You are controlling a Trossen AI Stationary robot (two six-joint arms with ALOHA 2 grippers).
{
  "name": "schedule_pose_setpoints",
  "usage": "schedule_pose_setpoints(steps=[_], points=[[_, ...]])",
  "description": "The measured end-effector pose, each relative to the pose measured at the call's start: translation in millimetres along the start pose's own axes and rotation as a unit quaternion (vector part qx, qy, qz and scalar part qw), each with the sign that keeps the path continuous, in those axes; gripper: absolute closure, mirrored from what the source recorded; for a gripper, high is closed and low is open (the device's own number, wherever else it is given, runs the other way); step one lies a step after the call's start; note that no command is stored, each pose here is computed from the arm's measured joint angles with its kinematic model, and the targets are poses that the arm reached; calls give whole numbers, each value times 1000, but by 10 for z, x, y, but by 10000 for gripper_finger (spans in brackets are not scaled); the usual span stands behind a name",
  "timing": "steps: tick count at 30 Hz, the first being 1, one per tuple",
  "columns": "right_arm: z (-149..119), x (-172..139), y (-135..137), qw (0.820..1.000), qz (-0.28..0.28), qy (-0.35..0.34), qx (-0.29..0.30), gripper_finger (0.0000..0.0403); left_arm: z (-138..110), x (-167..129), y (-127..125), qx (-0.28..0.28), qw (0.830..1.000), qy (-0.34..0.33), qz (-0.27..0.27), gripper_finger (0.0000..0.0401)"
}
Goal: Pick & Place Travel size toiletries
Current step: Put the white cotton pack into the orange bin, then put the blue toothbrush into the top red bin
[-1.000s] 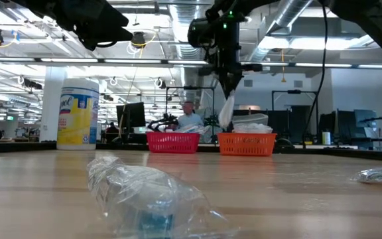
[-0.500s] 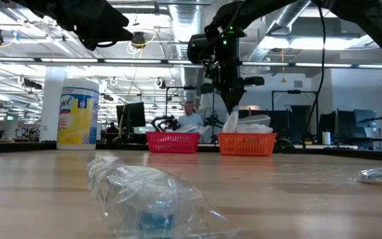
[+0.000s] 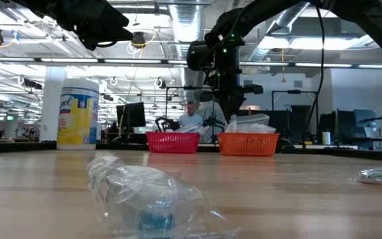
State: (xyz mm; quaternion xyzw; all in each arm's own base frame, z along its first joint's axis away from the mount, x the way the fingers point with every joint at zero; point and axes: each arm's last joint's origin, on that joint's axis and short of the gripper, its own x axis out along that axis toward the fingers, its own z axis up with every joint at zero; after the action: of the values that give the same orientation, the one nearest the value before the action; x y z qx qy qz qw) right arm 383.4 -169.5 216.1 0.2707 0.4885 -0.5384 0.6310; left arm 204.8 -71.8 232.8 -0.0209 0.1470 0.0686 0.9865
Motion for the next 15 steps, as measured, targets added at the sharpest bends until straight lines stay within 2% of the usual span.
schedule_pose_setpoints(steps=[4,9,15], points=[[5,-2,13,1000,7,-2,-11,335,0,0,0,0,1000,0,0,219],[-12,-28,36,999,3,-12,-39,261,0,0,0,0,1000,0,0,219],[28,-314,31,996,-21,-46,-70,188,0,0,0,2,1000,0,0,219]])
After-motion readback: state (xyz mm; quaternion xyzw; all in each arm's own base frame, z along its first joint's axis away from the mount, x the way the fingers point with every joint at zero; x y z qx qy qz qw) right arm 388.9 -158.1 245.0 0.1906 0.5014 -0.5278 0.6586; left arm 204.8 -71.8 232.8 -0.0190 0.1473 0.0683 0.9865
